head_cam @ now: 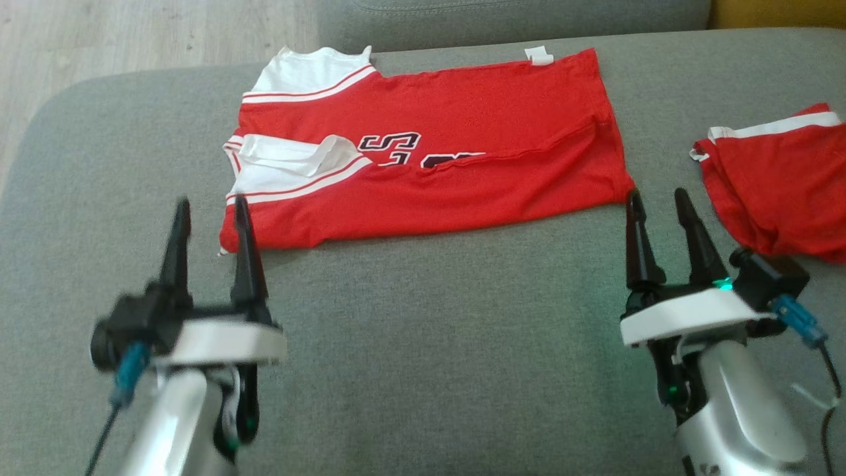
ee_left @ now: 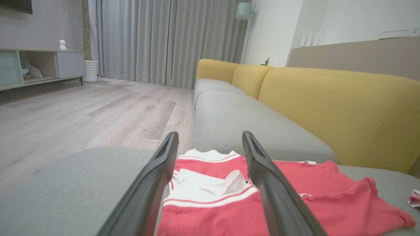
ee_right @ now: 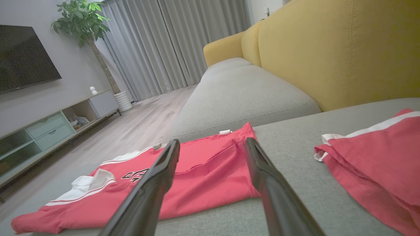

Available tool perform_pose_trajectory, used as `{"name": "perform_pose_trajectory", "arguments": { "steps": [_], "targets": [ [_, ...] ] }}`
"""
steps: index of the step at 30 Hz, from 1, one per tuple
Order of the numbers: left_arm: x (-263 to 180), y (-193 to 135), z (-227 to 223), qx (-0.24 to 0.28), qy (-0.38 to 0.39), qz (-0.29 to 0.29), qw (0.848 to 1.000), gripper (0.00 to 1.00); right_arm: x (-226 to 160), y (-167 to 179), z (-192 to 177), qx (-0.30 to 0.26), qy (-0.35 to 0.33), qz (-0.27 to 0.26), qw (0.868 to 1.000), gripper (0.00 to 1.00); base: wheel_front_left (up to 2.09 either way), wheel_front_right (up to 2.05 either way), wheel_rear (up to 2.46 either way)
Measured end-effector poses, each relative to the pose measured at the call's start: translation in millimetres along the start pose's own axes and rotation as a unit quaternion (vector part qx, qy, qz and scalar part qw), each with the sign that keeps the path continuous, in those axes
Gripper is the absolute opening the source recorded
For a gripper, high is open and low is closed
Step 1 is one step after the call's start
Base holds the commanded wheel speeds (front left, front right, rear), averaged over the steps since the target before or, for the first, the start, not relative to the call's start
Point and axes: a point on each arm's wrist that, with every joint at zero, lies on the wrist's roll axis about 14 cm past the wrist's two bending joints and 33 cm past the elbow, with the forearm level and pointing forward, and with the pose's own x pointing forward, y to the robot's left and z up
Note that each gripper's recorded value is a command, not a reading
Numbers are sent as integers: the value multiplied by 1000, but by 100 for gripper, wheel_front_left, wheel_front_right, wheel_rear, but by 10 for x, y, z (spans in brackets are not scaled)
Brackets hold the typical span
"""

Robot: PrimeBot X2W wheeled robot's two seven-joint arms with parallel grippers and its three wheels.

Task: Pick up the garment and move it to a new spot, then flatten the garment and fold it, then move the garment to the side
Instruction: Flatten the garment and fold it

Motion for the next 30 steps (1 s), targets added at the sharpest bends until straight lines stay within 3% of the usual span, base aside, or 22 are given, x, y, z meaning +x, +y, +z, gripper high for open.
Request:
{"name": "perform_pose_trajectory", "arguments": {
  "steps": [5, 14, 25, 30],
  "targets": [
    [-171, 98, -257, 10, 35, 6, 999, 100, -43, 77, -5, 11, -3, 9, 1000, 100, 0, 0, 0],
    [15, 323, -845, 44, 133, 20, 990, 100, 56, 123, -79, 10, 4, 21, 1000, 100, 0, 0, 0],
    [260, 667, -1520, 82, 274, 42, 957, 100, 159, -38, -224, 12, 19, 4, 1000, 100, 0, 0, 0],
    [319, 678, -1622, 87, 306, 37, 947, 100, 132, -91, -229, 13, 20, -4, 1000, 100, 0, 0, 0]
  ]
}}
